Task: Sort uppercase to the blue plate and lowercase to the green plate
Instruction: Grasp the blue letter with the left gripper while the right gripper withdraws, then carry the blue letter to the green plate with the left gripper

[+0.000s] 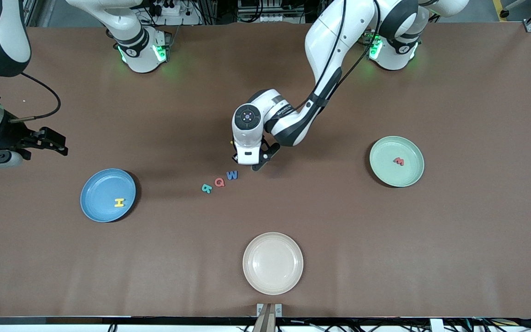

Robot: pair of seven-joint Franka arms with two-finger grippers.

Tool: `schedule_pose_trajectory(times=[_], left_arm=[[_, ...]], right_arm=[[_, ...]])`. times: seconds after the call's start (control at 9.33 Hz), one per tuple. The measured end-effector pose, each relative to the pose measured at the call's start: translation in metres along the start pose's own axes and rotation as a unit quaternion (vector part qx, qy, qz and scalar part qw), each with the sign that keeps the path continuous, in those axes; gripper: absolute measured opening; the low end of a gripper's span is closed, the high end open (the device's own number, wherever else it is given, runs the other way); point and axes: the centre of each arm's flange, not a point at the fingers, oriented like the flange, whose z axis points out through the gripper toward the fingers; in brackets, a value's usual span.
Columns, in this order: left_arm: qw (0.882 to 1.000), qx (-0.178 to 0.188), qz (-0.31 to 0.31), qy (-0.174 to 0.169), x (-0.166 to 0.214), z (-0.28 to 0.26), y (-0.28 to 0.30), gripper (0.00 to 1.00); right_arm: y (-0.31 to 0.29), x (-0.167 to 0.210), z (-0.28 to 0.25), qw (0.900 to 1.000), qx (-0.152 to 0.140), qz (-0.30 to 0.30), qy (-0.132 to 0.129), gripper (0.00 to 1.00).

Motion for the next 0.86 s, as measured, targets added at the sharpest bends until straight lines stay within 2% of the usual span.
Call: schedule_pose_trajectory(times=[0.43,0.64,0.86], left_arm=[[1.0,-0.006,-0.003,0.001,0.008,-0.003,0.003,0.41],[1.0,-0.028,-0.013,0.003,0.047,-0.026,0.015,0.41],[0.999,-0.039,-0.012,0.0,0.098,-0.072,0.021,0.41]], right_arm=[[0.003,-0.001,0.0,1.0,0.0,0.002,-0.001,1.0],[0.001,0.0,0.001,1.0,0.0,0.001,-0.002,1.0],[-0.002,0.001,0.004,1.0,0.001,-0.002,-0.005,1.0]])
